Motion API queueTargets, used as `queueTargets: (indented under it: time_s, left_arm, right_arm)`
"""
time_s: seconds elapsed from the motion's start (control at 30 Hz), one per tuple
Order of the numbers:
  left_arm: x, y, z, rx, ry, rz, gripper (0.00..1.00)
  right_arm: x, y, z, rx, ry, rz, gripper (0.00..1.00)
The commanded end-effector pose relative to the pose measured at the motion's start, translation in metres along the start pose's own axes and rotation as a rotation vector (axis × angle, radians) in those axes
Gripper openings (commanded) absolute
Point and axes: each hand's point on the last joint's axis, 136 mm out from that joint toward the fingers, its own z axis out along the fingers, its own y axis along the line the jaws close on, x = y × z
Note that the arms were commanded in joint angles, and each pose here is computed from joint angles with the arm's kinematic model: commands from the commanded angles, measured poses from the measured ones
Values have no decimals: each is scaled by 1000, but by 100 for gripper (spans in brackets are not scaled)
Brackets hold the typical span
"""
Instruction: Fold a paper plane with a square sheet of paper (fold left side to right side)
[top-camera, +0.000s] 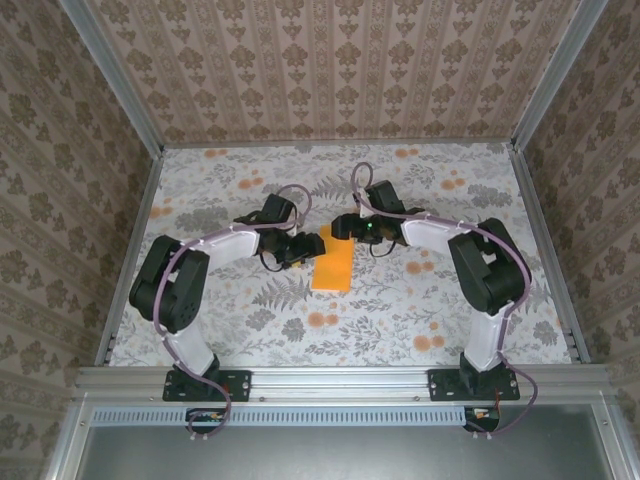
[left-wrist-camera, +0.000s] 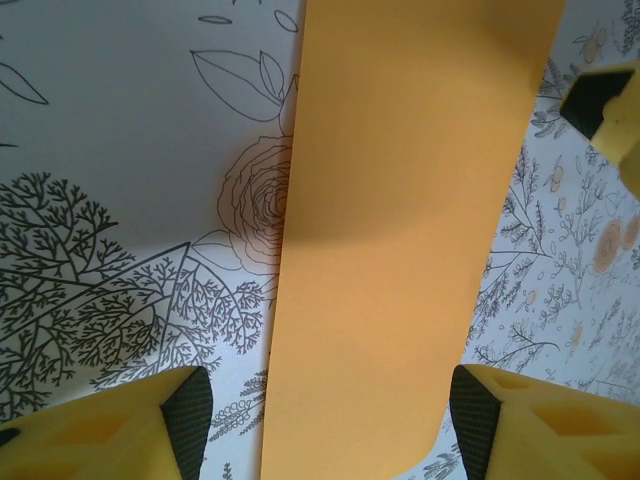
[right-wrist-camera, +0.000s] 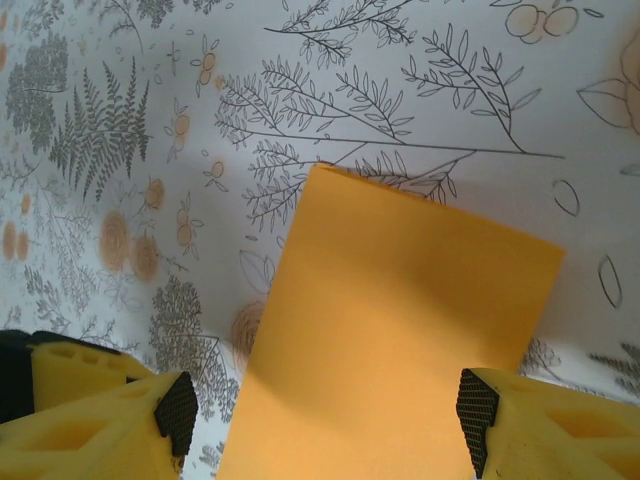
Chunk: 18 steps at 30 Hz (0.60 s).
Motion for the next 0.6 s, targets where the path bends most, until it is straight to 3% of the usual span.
queueTargets:
  time_s: [0.0, 0.2, 0.57]
  left_arm:
    - [1, 1, 5, 9, 21, 4, 67]
    - [3, 2, 11, 13, 48, 0, 67]
    - [4, -11, 28, 83, 91, -17, 61]
  right_arm:
    - [-2, -3, 15, -4, 23, -15, 72]
    - [7, -25, 25, 82, 70, -23, 70]
    - [15, -28, 27, 61, 91, -19, 69]
